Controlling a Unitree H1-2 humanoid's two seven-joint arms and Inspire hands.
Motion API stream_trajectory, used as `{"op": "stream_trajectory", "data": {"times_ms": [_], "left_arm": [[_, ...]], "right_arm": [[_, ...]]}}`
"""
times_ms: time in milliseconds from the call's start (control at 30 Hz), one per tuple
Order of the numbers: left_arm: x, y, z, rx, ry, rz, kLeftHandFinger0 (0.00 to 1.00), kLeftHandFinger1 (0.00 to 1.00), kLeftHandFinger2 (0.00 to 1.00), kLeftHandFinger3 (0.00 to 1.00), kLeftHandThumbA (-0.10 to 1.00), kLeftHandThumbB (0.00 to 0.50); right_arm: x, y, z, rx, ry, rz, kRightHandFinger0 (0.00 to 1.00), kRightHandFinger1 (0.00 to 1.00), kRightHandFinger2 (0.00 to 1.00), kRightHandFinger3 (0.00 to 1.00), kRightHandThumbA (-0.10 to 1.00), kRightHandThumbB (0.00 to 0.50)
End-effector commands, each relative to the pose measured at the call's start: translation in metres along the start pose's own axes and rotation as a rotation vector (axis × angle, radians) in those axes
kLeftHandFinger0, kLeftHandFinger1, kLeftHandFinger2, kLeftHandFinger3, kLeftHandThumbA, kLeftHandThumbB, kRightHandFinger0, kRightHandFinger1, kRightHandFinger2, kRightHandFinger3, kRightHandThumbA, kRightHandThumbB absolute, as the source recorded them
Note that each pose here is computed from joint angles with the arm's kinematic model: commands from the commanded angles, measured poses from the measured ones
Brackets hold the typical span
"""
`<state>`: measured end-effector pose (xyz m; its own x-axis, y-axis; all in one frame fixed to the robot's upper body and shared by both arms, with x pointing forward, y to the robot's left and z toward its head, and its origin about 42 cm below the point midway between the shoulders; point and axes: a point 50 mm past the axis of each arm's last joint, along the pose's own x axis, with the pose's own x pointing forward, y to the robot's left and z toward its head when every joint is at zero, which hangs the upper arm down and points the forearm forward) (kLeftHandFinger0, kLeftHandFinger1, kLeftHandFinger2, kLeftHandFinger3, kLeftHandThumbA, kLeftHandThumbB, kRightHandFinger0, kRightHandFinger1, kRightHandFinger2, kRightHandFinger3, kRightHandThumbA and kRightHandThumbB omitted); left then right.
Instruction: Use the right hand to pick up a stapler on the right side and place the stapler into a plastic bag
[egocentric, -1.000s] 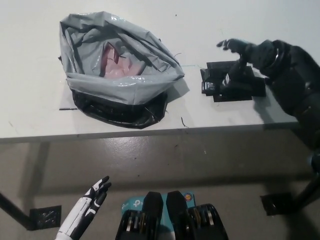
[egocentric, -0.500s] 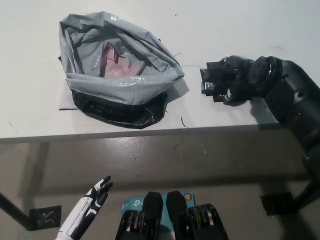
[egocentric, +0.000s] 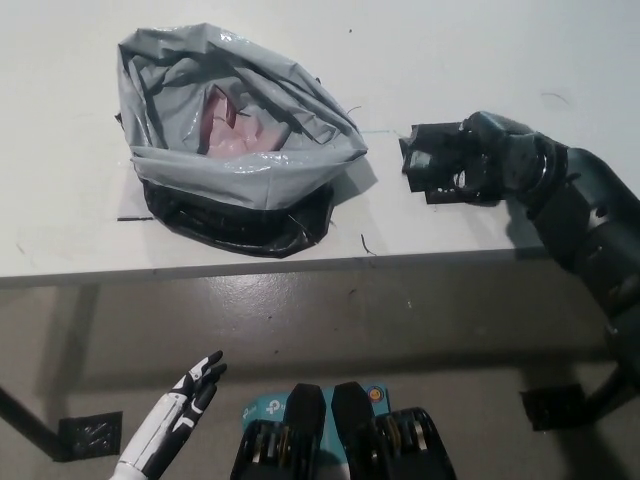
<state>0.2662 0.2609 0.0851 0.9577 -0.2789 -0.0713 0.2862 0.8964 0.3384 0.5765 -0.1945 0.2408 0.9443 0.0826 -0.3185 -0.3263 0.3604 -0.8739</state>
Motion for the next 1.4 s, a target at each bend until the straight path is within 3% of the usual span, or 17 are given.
{"op": "stream_trajectory", "data": {"times_ms": [0, 367, 533, 600, 700, 767, 800, 867, 900, 933, 1033, 1100, 1133, 1233, 1300, 1333, 1367], "left_arm": [[0.006, 0.010, 0.015, 0.047, -0.072, -0.009, 1.00, 1.00, 1.00, 1.00, 1.00, 0.216], [0.008, 0.011, 0.016, 0.042, -0.072, -0.015, 1.00, 1.00, 1.00, 1.00, 1.00, 0.219], [0.010, 0.012, 0.017, 0.047, -0.075, -0.020, 1.00, 1.00, 1.00, 1.00, 1.00, 0.214], [0.010, 0.012, 0.016, 0.046, -0.076, -0.019, 1.00, 1.00, 1.00, 1.00, 1.00, 0.220], [0.011, 0.012, 0.014, 0.040, -0.069, -0.019, 1.00, 1.00, 1.00, 1.00, 1.00, 0.240], [0.011, 0.012, 0.015, 0.040, -0.069, -0.021, 1.00, 1.00, 1.00, 1.00, 1.00, 0.233], [0.010, 0.012, 0.015, 0.044, -0.072, -0.023, 1.00, 1.00, 1.00, 1.00, 1.00, 0.219], [0.010, 0.012, 0.015, 0.048, -0.072, -0.023, 1.00, 1.00, 1.00, 1.00, 1.00, 0.218], [0.010, 0.011, 0.015, 0.046, -0.071, -0.023, 1.00, 1.00, 1.00, 1.00, 1.00, 0.217], [0.010, 0.011, 0.015, 0.045, -0.071, -0.023, 1.00, 1.00, 1.00, 1.00, 1.00, 0.217], [0.010, 0.011, 0.015, 0.048, -0.071, -0.022, 1.00, 1.00, 1.00, 1.00, 1.00, 0.217], [0.010, 0.011, 0.016, 0.048, -0.070, -0.022, 1.00, 1.00, 1.00, 1.00, 1.00, 0.224], [0.010, 0.011, 0.016, 0.046, -0.069, -0.023, 1.00, 1.00, 1.00, 1.00, 1.00, 0.224], [0.010, 0.011, 0.015, 0.044, -0.067, -0.025, 1.00, 1.00, 1.00, 1.00, 1.00, 0.218], [0.010, 0.011, 0.015, 0.040, -0.065, -0.025, 1.00, 1.00, 1.00, 1.00, 1.00, 0.223], [0.009, 0.011, 0.015, 0.043, -0.066, -0.026, 1.00, 1.00, 1.00, 1.00, 1.00, 0.224], [0.009, 0.011, 0.015, 0.044, -0.066, -0.026, 1.00, 1.00, 1.00, 1.00, 1.00, 0.224]], "right_arm": [[-0.003, -0.038, 0.013, 0.028, -0.114, -0.260, 0.00, 0.18, 0.37, 0.40, 0.09, 0.197], [-0.003, -0.043, 0.007, 0.048, -0.110, -0.281, 0.00, 0.22, 0.43, 0.37, 0.20, 0.174], [-0.004, -0.047, 0.006, 0.329, -0.118, -0.269, 0.00, 0.34, 0.61, 0.41, 0.12, 0.184], [-0.004, -0.050, 0.005, 0.524, -0.108, -0.259, 0.05, 0.46, 0.73, 0.47, 0.15, 0.190], [-0.003, -0.053, 0.006, 0.804, -0.096, -0.235, 0.08, 0.56, 0.80, 0.60, 0.11, 0.194], [-0.003, -0.054, 0.005, 1.021, -0.109, -0.218, 0.06, 0.50, 0.75, 0.57, 0.05, 0.200], [-0.003, -0.056, 0.006, 1.302, -0.118, -0.189, 0.06, 0.48, 0.75, 0.87, 0.00, 0.204], [-0.003, -0.057, 0.008, 1.464, -0.123, -0.166, 0.01, 0.41, 0.71, 0.80, -0.02, 0.207], [-0.003, -0.060, 0.011, 1.541, -0.135, -0.151, 0.00, 0.37, 0.68, 0.57, 0.01, 0.189], [-0.004, -0.061, 0.012, 1.569, -0.144, -0.145, 0.00, 0.37, 0.68, 0.57, 0.01, 0.189], [-0.005, -0.071, 0.024, 1.669, -0.190, -0.108, 0.00, 0.28, 0.67, 0.43, 0.05, 0.162], [-0.006, -0.078, 0.035, 1.694, -0.235, -0.074, 0.00, 0.25, 0.65, 0.22, 0.07, 0.141], [-0.006, -0.080, 0.039, 1.693, -0.247, -0.070, 0.00, 0.26, 0.65, 0.17, 0.07, 0.157], [-0.008, -0.087, 0.052, 1.688, -0.279, -0.057, 0.00, 0.23, 0.62, 0.21, 0.03, 0.162], [-0.011, -0.094, 0.070, 1.680, -0.310, -0.031, 0.00, 0.20, 0.58, 0.20, 0.01, 0.133], [-0.013, -0.097, 0.082, 1.685, -0.332, -0.018, 0.00, 0.20, 0.58, 0.36, 0.00, 0.117], [-0.014, -0.098, 0.085, 1.687, -0.337, -0.015, 0.00, 0.19, 0.58, 0.36, -0.01, 0.114]]}}
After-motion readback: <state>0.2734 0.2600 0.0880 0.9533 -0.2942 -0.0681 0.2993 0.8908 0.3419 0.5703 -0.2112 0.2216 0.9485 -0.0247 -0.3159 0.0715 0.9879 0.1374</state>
